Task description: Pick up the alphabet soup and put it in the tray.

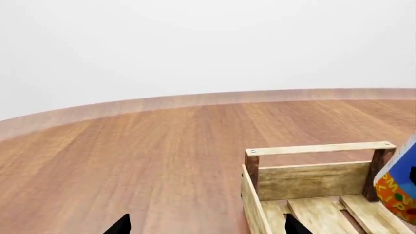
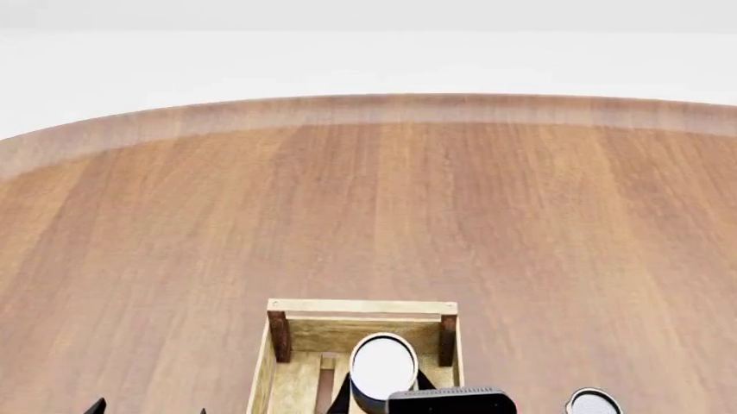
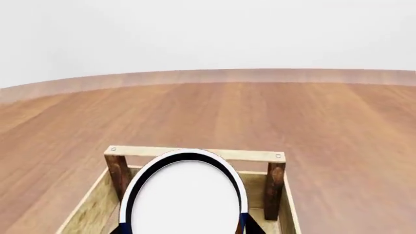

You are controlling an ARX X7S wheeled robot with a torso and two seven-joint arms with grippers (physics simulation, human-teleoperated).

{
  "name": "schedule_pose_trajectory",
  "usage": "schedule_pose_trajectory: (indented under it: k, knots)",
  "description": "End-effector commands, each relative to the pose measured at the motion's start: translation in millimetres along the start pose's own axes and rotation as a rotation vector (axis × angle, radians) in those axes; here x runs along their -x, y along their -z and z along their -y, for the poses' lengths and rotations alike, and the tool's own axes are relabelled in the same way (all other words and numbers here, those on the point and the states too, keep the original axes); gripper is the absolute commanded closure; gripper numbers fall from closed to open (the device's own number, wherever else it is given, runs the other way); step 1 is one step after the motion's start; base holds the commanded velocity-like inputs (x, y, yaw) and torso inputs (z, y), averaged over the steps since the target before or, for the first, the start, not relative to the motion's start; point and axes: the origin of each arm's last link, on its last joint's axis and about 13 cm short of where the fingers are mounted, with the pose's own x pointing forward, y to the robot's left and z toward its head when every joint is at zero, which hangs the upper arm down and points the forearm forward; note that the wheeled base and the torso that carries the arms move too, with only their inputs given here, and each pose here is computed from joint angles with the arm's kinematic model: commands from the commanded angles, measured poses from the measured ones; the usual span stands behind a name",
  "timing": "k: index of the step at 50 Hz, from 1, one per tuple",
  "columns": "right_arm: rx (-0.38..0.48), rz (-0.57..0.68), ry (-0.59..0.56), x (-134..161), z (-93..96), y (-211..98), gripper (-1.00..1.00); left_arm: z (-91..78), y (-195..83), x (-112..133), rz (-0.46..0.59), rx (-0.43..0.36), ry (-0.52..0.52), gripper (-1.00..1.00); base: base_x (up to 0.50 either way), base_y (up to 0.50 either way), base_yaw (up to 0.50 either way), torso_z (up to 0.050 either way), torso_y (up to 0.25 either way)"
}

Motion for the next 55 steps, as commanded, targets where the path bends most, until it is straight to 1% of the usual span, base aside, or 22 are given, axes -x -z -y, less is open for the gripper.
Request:
schedule_pose_trajectory:
  k: [1,3,12,23,44,55]
  knots:
    - [0.052,-0.014,-0.034,-17.4,-4.1,11.8,1.00,-0.4,-0.3,0.9,0.001,0.000,0.000,-1.00,0.00,0.00,0.00,0.000,0.000]
    - [0.069,-0.018,-0.032,-22.8,-3.5,16.0,1.00,0.1,-0.5,0.0,0.002,0.000,0.000,-1.00,0.00,0.00,0.00,0.000,0.000]
    - [0.057,-0.051,-0.015,-34.9,-0.9,27.4,1.00,-0.2,-0.7,-0.4,0.003,0.001,0.002,-1.00,0.00,0.00,0.00,0.000,0.001]
    - [0.053,-0.072,-0.022,-42.9,-2.9,32.5,1.00,0.1,-0.6,0.3,0.002,-0.001,0.001,-1.00,0.00,0.00,0.00,0.001,0.001]
    - [0.060,-0.112,-0.024,-46.2,-2.7,47.5,1.00,0.2,0.2,-0.5,0.000,0.001,0.003,-1.00,0.00,0.00,0.00,0.000,0.000]
    - [0.061,-0.119,-0.024,-46.8,-2.3,49.7,1.00,0.2,-0.4,0.1,0.000,0.001,0.002,-1.00,0.00,0.00,0.00,0.001,0.001]
